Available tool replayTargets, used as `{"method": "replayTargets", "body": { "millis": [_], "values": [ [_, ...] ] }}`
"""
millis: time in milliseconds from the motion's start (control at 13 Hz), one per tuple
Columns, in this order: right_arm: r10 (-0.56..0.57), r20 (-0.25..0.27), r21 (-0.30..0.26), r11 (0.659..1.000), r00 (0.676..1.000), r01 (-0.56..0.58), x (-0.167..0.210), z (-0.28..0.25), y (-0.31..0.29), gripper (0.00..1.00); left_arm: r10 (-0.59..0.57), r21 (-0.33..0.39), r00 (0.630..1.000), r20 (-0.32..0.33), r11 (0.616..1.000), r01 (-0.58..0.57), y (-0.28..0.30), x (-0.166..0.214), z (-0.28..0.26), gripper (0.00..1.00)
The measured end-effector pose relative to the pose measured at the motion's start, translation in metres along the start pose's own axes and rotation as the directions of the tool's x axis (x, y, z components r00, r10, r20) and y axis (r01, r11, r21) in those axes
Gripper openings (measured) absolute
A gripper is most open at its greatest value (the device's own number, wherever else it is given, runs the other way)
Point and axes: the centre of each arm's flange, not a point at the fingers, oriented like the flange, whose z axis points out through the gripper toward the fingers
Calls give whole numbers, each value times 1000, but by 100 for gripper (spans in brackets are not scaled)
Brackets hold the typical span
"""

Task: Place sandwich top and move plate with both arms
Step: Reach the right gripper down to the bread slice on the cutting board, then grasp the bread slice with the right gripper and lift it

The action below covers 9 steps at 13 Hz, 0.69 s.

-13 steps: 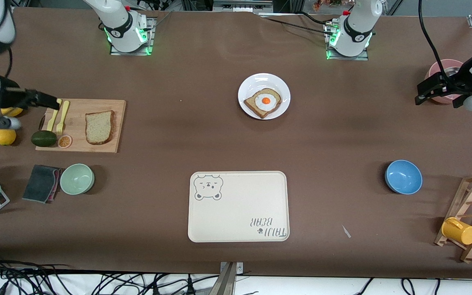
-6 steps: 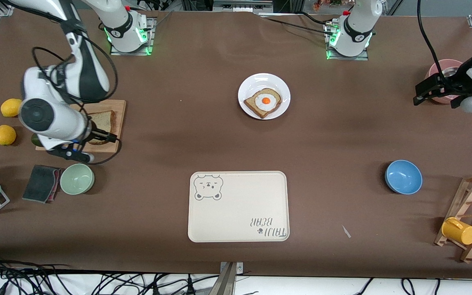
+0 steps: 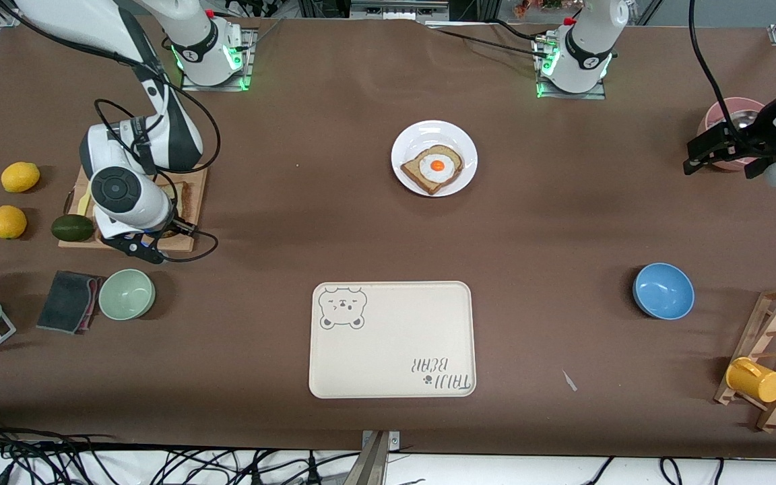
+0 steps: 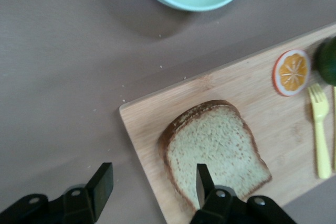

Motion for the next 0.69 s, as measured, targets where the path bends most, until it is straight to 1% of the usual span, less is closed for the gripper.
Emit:
{"method": "replayTargets", "body": {
  "millis": [77,154,231,385,463,540,617,694],
  "values": [
    [8,4,-2,1000,1000,-8,2,12,3,67,-12,1,1000,2,1000,12,-5,0,0,100],
    [14,6,-4,1000,1000,-14,5,20,5,67,-24,3,1000,5,1000,24,-7,0,1,100],
    [19,7,-6,1000,1000,-19,7,28,7,62,-37,6,999,6,999,37,-8,0,1,100],
    [22,10,-9,1000,1000,-22,9,39,8,60,-41,7,999,8,999,41,-8,0,1,100],
    [21,13,-11,1000,1000,-21,9,43,7,54,-40,7,999,8,999,40,-7,0,2,100],
    [20,17,-14,1000,1000,-20,8,46,7,54,-39,7,999,9,999,39,-7,0,2,100],
    [19,21,-17,1000,1000,-19,8,49,6,41,-39,7,999,11,999,39,-7,0,3,100],
    [20,22,-22,1000,1000,-19,8,50,8,30,-38,7,999,14,999,38,-7,1,5,100]
  ]
}}
